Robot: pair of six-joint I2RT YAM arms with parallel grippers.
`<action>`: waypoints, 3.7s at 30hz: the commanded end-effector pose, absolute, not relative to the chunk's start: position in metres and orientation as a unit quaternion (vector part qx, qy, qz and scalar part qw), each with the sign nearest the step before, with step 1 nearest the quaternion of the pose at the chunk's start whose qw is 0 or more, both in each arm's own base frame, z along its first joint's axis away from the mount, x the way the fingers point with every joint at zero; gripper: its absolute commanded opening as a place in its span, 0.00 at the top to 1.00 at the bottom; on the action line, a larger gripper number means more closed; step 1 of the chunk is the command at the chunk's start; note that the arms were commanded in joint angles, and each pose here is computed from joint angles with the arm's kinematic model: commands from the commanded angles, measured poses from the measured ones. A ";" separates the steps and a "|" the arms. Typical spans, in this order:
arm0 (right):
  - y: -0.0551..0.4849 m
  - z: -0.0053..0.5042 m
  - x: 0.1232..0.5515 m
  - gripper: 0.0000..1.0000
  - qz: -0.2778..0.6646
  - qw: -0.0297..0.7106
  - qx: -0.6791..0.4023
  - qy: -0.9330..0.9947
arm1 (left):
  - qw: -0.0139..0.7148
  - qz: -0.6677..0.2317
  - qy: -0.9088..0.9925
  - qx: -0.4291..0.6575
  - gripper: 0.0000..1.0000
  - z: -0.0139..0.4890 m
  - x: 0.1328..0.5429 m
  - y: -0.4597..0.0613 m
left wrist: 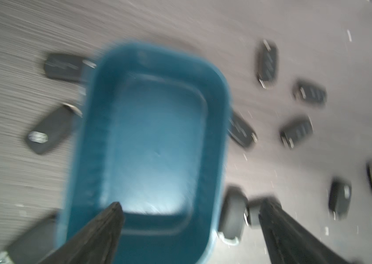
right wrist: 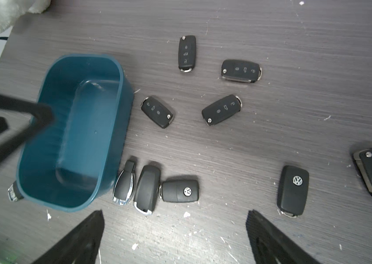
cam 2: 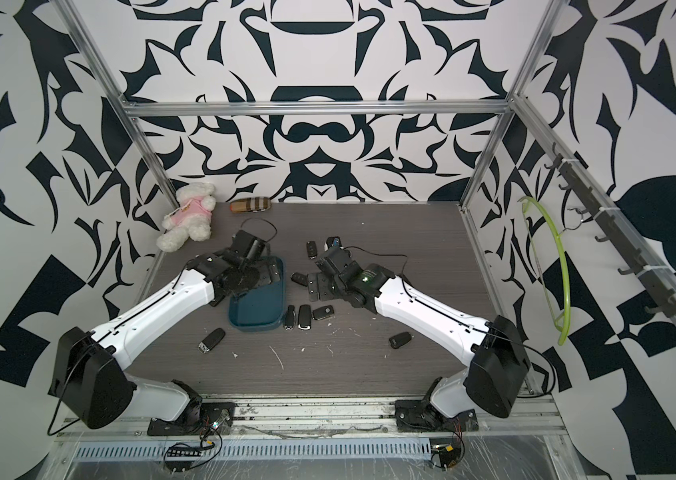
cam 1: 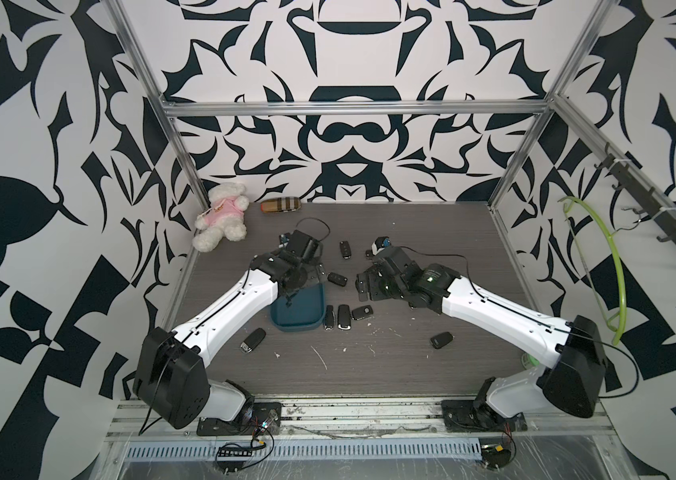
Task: Place the car key into the storage box
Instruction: Pick up the car key from the center of the board.
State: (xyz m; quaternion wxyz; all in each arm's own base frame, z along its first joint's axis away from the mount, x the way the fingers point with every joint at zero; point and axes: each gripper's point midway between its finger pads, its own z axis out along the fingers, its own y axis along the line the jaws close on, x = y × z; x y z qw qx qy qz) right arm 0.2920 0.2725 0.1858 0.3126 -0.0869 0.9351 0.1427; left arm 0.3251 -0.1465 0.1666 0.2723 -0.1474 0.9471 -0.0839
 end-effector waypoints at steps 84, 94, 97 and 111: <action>0.291 0.186 0.301 0.02 0.121 0.340 -0.075 0.930 | 0.033 0.037 0.933 -0.355 0.45 0.023 0.422 0.002; 0.294 0.185 0.301 0.03 0.126 0.337 -0.077 0.930 | 0.031 0.041 0.942 -0.332 0.46 0.022 0.414 -0.006; 0.293 0.186 0.300 0.03 0.128 0.337 -0.076 0.930 | 0.036 0.035 0.941 -0.335 0.52 0.019 0.417 -0.008; 0.291 0.186 0.297 0.05 0.128 0.336 -0.070 0.930 | 0.066 0.050 0.942 -0.324 0.68 0.045 0.422 0.001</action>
